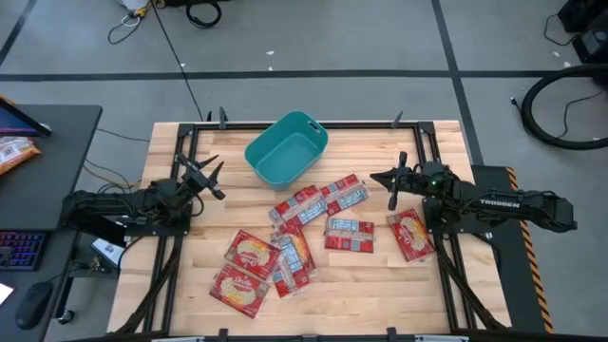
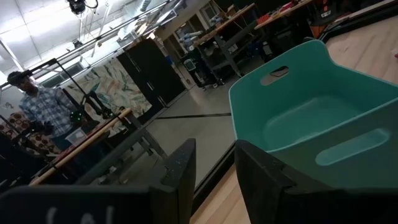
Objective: Sort popcorn bags into baskets
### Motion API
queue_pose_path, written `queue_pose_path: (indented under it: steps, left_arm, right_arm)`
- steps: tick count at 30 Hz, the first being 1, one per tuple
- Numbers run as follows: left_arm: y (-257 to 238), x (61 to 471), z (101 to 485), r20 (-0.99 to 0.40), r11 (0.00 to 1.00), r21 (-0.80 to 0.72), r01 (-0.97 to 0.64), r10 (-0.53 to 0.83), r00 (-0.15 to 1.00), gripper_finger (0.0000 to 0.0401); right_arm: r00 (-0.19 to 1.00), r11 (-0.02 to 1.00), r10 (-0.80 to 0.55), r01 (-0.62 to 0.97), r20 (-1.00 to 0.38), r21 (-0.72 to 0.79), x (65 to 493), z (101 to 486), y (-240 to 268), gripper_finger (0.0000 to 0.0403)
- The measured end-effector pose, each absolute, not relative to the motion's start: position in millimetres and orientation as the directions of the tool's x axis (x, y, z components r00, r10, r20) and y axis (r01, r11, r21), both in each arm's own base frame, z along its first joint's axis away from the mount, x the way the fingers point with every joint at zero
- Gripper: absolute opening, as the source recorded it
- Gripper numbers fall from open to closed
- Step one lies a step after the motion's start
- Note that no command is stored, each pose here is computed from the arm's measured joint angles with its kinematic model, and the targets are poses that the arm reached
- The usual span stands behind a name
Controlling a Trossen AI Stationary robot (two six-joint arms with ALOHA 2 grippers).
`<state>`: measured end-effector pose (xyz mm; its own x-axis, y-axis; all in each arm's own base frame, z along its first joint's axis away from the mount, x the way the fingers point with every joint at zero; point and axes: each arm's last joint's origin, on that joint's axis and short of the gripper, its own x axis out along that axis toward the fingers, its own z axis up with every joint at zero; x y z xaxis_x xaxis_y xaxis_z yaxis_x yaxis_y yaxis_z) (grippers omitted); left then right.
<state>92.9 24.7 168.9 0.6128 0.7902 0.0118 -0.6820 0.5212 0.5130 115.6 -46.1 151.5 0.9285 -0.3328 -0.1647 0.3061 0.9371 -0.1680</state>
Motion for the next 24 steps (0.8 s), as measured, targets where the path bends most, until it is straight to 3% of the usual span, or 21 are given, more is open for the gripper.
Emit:
queue_pose_path:
  steps: [8, 12, 15, 19, 24]
  left_arm:
    - [24.4, 93.3, 168.9, 0.012, 0.548, 0.469, -0.692, 0.780, 0.626, 0.0117]
    - [22.3, 95.7, 169.9, 0.022, 0.700, 0.117, -0.704, 0.707, 0.707, 0.0117]
    - [20.9, 96.8, 172.8, 0.048, 0.737, -0.244, -0.630, 0.658, 0.751, 0.0117]
    - [20.8, 96.8, 174.6, 0.062, 0.617, -0.620, -0.484, 0.654, 0.754, 0.0117]
    - [21.0, 96.6, 174.5, 0.062, 0.407, -0.867, -0.287, 0.660, 0.748, 0.0117]
  right_arm:
    - [0.928, 0.937, -0.333, 0.306, -0.164, -0.168, 115.6, 151.6, -46.1, 0.0014]
    - [0.929, 0.937, -0.333, 0.306, -0.164, -0.168, 115.6, 151.5, -46.1, 0.0014]
    - [0.929, 0.937, -0.333, 0.306, -0.164, -0.168, 115.6, 151.6, -46.1, 0.0014]
    - [0.929, 0.937, -0.333, 0.306, -0.164, -0.168, 115.6, 151.6, -46.1, 0.0014]
    - [0.929, 0.937, -0.333, 0.306, -0.164, -0.168, 115.6, 151.6, -46.1, 0.0014]
